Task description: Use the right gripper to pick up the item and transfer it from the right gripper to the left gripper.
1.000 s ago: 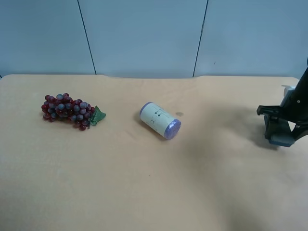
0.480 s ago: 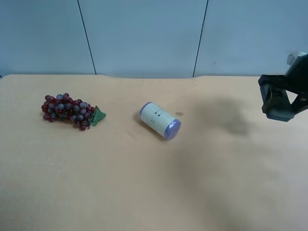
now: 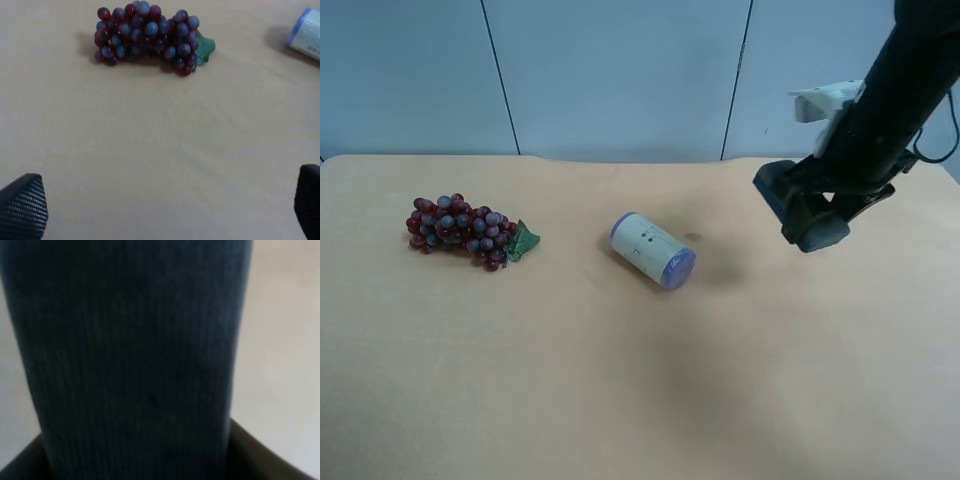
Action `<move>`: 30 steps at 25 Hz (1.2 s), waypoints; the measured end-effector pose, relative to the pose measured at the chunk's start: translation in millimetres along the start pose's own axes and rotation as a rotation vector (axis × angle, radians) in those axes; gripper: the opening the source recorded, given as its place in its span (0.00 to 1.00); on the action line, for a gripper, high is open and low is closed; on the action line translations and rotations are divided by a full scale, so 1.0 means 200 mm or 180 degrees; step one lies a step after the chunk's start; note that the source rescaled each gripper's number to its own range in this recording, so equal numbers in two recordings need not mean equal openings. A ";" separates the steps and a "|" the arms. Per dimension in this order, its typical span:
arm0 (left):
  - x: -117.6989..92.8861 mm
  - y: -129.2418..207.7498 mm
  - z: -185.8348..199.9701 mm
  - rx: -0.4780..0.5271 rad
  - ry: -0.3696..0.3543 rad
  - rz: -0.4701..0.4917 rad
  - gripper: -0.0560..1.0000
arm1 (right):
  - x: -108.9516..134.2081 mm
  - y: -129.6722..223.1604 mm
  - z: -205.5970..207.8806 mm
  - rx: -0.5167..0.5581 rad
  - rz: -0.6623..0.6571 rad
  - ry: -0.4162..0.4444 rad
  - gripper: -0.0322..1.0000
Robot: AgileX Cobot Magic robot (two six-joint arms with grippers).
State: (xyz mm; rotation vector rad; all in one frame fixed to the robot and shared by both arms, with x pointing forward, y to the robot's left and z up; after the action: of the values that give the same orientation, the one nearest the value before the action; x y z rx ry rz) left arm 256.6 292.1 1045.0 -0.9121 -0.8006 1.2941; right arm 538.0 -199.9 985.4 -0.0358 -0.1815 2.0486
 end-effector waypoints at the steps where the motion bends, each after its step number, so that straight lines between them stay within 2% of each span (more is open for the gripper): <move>1: 0.00 -0.01 0.00 -0.0039 -0.0003 0.0000 1.00 | 0.05 -0.01 0.00 0.0010 0.0173 -0.0004 0.03; 7: 0.00 -0.02 0.00 -0.0096 -0.0006 0.0000 1.00 | 0.33 -0.02 -0.02 0.0043 0.1241 -0.0050 0.03; 12: -0.01 -0.02 -0.02 -0.0023 0.0054 0.0039 1.00 | 0.57 -0.01 -0.03 -0.0095 0.1992 -0.0055 0.03; 15: -0.05 -0.03 -0.08 0.0282 0.0293 0.0219 1.00 | 0.68 0.00 -0.03 -0.0132 0.2327 0.0014 0.03; 17: -0.10 -0.05 -0.12 0.0494 0.0546 0.0418 1.00 | 0.73 0.01 -0.03 -0.0161 0.2466 0.0043 0.03; 22: -0.19 -0.17 -0.22 0.0920 0.1065 0.0854 1.00 | 0.79 0.03 -0.03 -0.0183 0.2763 0.0171 0.03; 30: -0.26 -0.35 -0.38 0.1354 0.1528 0.1108 1.00 | 0.86 0.02 -0.02 -0.0374 0.2927 0.0202 0.03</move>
State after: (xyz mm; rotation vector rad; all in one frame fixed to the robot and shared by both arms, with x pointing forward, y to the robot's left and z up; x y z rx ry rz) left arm 349.3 229.0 1075.0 -0.9808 0.0155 1.3922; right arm 455.2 -49.8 989.8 -0.3047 -0.2791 2.9432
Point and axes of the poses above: a point on each arm's last joint axis where the gripper is mounted, z pointing back along that axis away from the gripper, x along the wrist's bending axis when the last joint is at zero, y = z × x, the point moved 3 cm from there along -z, pointing out along that axis toward the gripper
